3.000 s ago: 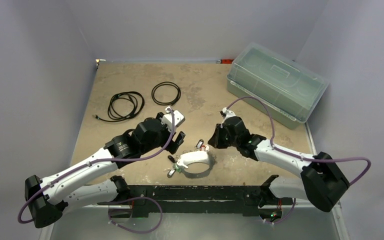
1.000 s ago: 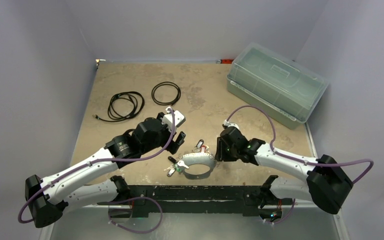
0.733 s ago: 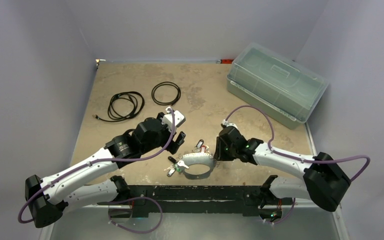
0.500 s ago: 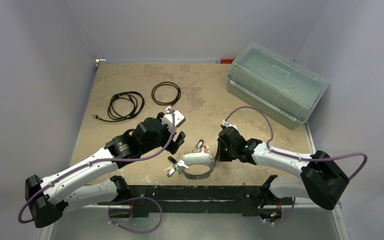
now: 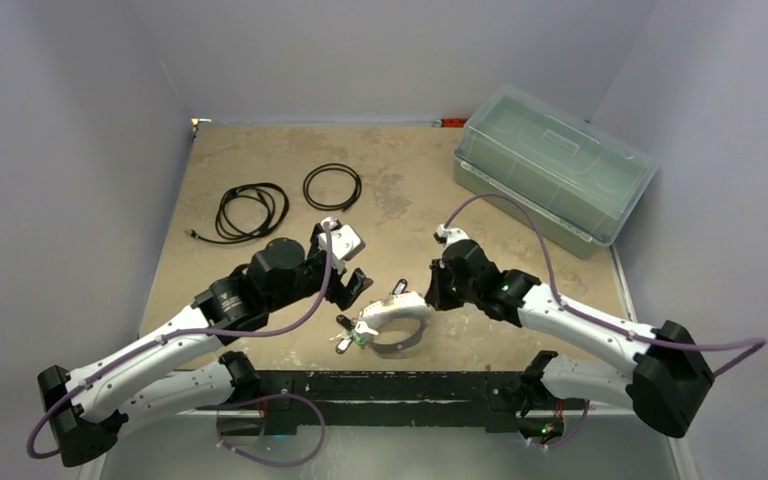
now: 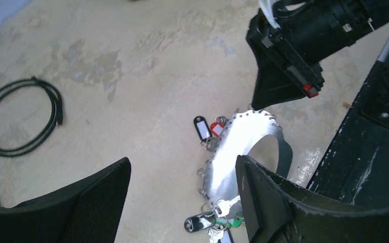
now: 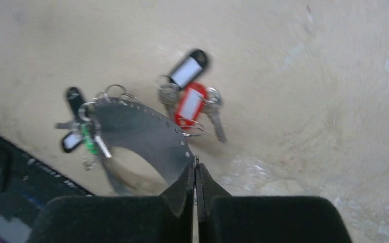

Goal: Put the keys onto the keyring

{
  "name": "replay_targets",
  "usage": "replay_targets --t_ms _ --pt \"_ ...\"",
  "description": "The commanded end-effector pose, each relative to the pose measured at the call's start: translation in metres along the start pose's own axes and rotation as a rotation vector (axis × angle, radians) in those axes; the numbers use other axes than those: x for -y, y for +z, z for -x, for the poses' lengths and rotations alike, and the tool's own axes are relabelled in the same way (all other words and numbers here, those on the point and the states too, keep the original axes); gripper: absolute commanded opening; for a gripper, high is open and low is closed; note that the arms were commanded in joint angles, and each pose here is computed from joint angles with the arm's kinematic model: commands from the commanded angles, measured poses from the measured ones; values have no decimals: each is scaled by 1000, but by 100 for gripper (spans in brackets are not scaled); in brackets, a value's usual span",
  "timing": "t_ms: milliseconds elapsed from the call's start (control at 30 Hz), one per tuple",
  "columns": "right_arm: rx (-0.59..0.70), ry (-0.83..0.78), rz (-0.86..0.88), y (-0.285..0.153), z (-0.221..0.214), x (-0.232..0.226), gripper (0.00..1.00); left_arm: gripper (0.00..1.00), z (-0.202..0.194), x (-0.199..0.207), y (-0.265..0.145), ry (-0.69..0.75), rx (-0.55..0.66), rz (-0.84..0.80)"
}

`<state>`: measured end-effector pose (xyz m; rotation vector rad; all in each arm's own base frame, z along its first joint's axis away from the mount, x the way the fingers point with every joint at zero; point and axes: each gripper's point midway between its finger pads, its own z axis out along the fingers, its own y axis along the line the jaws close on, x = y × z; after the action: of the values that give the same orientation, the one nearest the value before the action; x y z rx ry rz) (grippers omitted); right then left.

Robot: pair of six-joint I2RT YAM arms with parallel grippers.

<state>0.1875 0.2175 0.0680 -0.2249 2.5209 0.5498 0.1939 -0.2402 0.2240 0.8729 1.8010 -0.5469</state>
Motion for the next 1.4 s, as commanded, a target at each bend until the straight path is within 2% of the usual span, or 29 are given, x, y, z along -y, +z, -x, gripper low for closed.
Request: replay_targets --t_ms 0,100,167,300,467,633,767,900,1033,1367 --pt "146 -227 208 -45 51 -54 0 75 49 23 -15 160 238 -154" --pt "174 -296 305 -68 62 -78 0 75 60 39 -27 302 328 -251" --pt "205 -330 339 -83 72 -91 0 76 59 49 -31 396 336 -318" --pt "240 -412 381 -112 85 -108 0 76 55 55 -29 503 284 -380" --pt "193 -509 403 -131 83 -117 0 78 54 59 -20 539 241 -426" --pt "218 -531 387 -146 91 -119 0 73 65 70 -10 456 258 -471" --pt "248 -522 363 -152 102 -120 0 69 76 69 -1 290 263 -437" --pt "263 -521 336 -156 110 -120 0 72 82 75 1 166 316 -446" --pt "272 -532 363 -162 112 -126 0 72 82 79 4 159 384 -463" --pt "270 -577 463 -179 108 -144 0 64 75 94 11 221 392 -559"
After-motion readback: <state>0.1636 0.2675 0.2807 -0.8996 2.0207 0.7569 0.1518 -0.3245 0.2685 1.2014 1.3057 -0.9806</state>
